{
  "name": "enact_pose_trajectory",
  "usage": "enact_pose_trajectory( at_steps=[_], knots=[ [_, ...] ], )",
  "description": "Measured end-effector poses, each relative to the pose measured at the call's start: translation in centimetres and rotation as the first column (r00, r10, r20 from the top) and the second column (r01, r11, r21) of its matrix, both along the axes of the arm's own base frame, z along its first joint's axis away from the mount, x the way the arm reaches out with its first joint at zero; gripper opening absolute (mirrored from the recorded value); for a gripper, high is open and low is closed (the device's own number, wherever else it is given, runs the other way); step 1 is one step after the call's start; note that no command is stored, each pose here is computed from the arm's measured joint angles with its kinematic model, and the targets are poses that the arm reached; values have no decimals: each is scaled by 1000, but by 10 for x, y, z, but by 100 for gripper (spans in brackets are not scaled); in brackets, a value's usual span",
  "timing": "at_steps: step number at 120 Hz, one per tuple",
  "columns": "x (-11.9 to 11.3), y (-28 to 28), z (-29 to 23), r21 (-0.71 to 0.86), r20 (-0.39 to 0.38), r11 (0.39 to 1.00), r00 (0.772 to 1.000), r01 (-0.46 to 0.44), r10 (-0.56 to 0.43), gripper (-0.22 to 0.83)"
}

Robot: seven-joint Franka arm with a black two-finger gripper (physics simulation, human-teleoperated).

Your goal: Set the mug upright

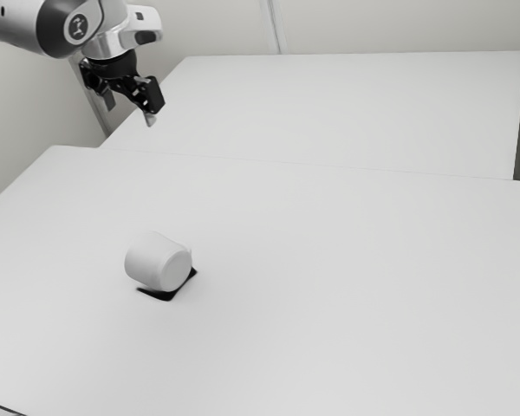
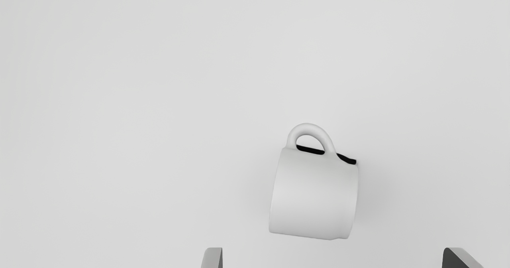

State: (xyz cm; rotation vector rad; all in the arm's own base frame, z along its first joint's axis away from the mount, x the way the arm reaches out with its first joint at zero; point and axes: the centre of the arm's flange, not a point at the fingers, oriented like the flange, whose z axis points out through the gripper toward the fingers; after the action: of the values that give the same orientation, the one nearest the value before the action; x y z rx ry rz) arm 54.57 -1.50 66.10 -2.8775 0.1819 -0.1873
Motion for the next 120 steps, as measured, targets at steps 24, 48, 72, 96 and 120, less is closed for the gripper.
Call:
enact_pose_trajectory(
  at_steps=[24,48,72,96,120],
  knots=[
    [3,8,-4,1,4,1000,1000,-18,18,62],
    [-1,82,-18,-109,-15,980,986,-166,165,62],
    [-10,201,-82,-273,-171,868,908,-416,382,62],
    [31,213,-162,-356,-305,836,898,-418,318,61],
    [36,256,-225,-456,-394,783,885,-423,249,61]
  ],
)
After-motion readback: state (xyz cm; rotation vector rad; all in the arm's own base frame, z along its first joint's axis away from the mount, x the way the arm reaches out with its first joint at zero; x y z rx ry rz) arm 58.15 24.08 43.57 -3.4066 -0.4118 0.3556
